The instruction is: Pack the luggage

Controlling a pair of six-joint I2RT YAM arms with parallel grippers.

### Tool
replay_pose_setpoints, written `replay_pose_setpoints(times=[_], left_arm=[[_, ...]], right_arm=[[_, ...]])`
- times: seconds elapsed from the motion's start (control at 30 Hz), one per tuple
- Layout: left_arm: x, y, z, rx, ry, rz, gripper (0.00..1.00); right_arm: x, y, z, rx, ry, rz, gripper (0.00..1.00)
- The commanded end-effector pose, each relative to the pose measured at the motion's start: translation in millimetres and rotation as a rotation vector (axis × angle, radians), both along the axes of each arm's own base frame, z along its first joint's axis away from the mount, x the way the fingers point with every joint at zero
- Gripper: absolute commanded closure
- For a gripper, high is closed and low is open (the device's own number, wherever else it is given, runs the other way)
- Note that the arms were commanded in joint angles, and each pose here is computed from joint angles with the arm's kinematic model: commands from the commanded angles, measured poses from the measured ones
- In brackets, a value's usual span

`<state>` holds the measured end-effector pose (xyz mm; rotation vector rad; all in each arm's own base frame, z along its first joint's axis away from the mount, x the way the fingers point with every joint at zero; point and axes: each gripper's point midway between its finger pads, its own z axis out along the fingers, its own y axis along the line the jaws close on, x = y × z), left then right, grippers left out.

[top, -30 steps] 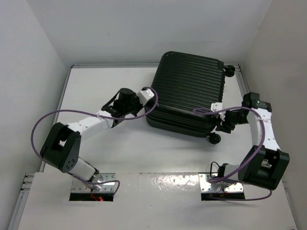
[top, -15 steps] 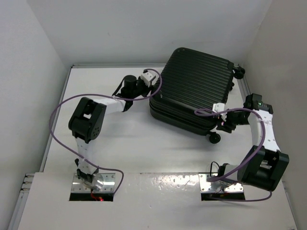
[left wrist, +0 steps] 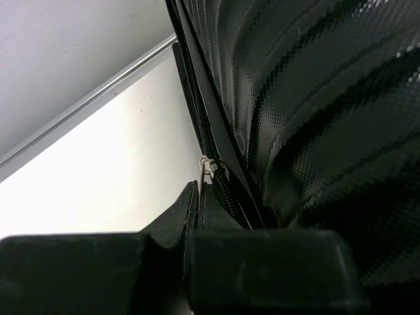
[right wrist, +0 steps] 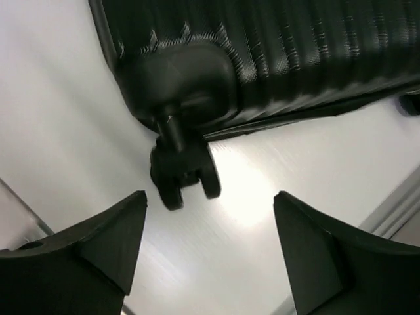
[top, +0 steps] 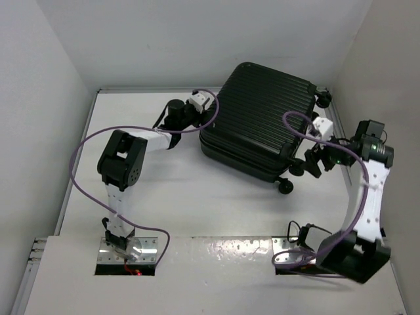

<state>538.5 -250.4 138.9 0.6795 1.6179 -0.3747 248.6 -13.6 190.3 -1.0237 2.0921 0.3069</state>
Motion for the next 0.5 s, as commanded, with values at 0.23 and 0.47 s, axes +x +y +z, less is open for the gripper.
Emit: replay_pose_setpoints(times=[0.23,0.47], left_arm=[[16,65,79,-0.051,-0.22,0.223,1.0],[2,58,78,-0.044,-0.217,0.177,1.0]], right_arm=[[46,-90,14,0.082,-0.248,-0.933,0.48],[105,-121,-4,0.142,-0.203,-1.221,0.72]])
